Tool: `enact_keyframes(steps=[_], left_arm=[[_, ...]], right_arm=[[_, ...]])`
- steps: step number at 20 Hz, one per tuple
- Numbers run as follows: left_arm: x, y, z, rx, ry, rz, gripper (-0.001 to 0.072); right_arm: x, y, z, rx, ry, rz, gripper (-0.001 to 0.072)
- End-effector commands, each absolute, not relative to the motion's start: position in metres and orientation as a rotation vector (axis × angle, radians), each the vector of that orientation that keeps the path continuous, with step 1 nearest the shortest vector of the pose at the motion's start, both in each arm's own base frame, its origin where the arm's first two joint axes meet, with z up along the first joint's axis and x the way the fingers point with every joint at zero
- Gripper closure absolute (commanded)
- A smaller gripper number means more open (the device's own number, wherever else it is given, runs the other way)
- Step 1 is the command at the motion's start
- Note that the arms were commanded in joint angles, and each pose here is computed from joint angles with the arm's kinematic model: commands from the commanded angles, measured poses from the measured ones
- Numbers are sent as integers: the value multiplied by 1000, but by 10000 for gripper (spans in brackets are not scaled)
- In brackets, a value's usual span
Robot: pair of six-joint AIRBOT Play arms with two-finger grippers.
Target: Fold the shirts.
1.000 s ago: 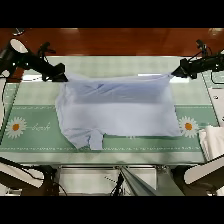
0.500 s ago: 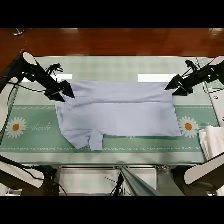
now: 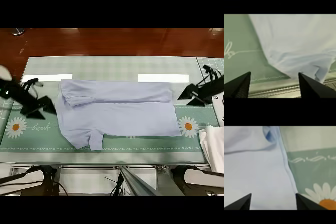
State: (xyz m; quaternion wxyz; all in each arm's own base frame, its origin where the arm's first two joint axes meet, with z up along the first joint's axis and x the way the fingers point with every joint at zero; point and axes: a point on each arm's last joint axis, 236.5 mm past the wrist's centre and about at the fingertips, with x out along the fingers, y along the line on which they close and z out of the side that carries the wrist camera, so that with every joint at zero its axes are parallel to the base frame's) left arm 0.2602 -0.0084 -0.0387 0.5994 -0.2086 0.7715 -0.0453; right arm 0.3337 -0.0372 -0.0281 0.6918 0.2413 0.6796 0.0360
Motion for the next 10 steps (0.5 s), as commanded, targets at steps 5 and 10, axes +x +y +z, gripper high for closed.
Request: enact_keyframes(steps=[5,10], left_arm=[[198,-42,-74,-984,1416,-22,3],[187,-98,-99,-1037,1421,-111,4]], right_arm=[[253,26,-46,663,1354,128,84],[261,40,-32,735,1307,170,84]])
